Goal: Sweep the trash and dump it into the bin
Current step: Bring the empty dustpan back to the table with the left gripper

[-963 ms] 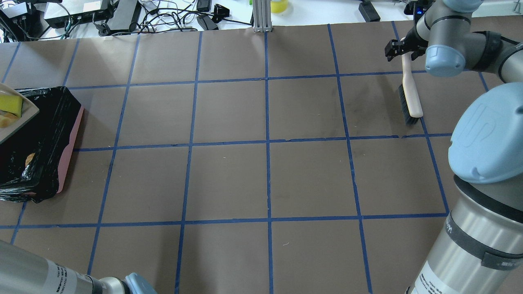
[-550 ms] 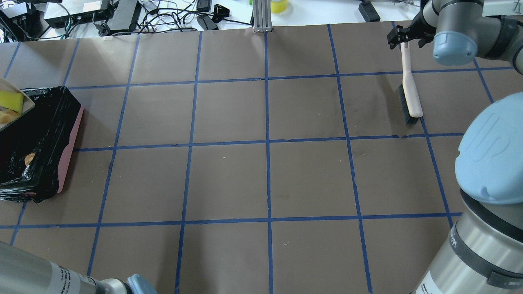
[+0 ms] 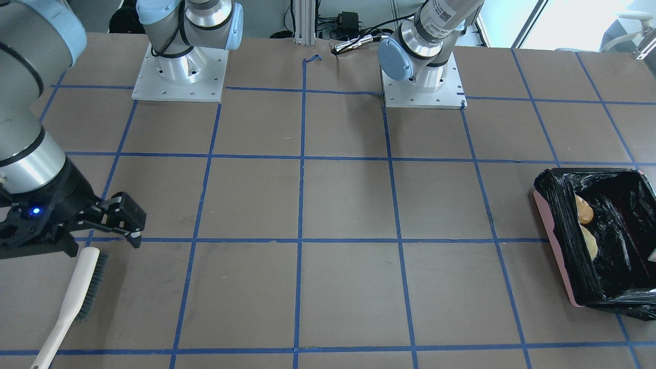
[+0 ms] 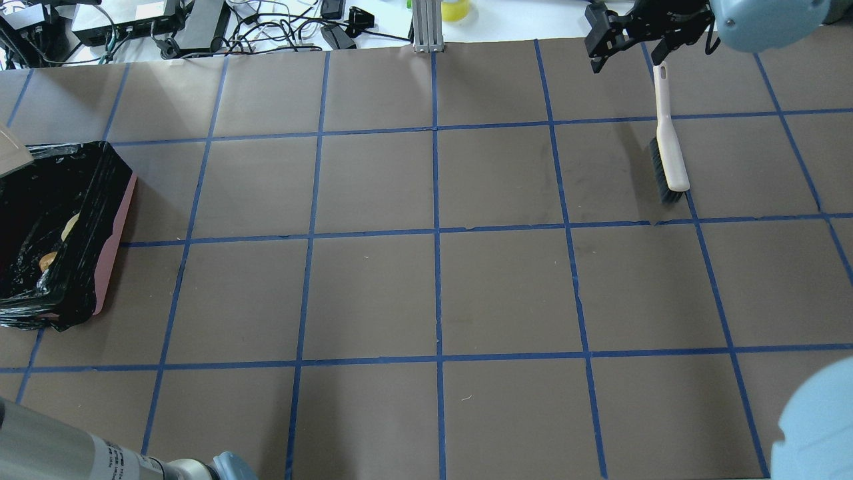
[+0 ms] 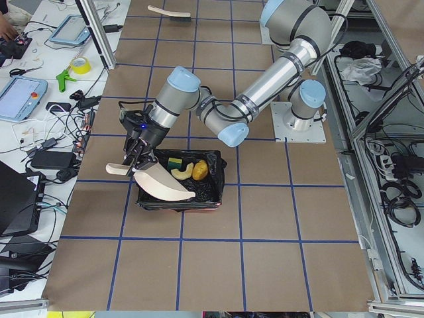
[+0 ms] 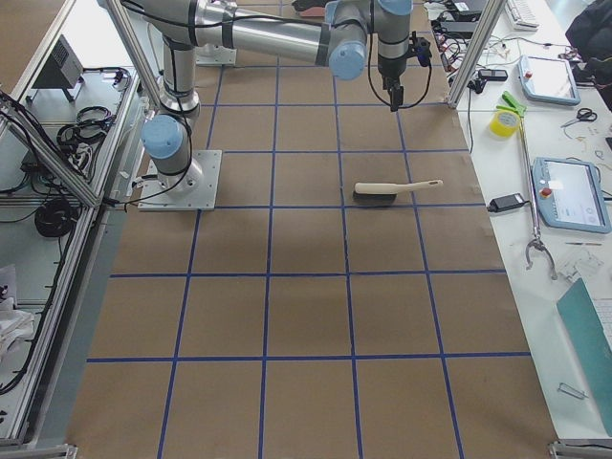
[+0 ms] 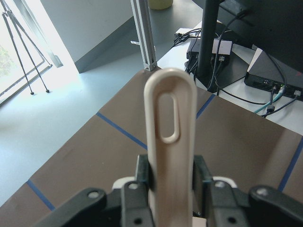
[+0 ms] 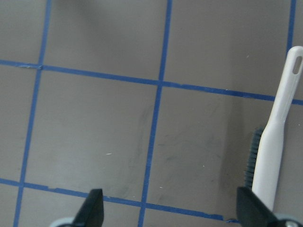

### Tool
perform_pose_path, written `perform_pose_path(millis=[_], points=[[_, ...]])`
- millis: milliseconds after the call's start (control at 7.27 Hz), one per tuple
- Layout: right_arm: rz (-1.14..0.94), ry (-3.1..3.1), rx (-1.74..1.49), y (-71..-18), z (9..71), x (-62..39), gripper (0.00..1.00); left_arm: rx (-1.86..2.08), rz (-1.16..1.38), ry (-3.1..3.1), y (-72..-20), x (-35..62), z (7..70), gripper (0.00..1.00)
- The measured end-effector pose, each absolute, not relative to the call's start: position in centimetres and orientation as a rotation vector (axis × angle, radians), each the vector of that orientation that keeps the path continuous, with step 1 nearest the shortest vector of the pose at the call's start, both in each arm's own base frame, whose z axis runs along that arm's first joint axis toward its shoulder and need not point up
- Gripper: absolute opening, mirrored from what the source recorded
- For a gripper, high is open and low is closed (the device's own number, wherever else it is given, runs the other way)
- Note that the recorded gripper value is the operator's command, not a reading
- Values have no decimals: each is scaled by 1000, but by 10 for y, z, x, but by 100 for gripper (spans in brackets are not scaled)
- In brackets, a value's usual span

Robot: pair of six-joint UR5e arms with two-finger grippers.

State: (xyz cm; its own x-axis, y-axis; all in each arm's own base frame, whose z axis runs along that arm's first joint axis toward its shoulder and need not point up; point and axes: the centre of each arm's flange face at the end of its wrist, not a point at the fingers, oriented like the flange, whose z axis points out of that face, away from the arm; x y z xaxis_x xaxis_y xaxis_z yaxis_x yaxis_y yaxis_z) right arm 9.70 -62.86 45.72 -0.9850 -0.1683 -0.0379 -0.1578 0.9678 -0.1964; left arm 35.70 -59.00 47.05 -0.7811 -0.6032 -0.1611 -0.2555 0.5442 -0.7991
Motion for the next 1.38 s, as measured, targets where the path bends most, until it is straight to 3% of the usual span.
perform_pose_path(millis=[550, 1376], points=[[-212, 3064, -313, -533, 537, 148, 100, -826, -1035, 2379, -595, 306, 485, 0], [-20, 3101, -284, -513, 529, 139, 100, -1647, -642, 2427, -617, 194, 421, 0]])
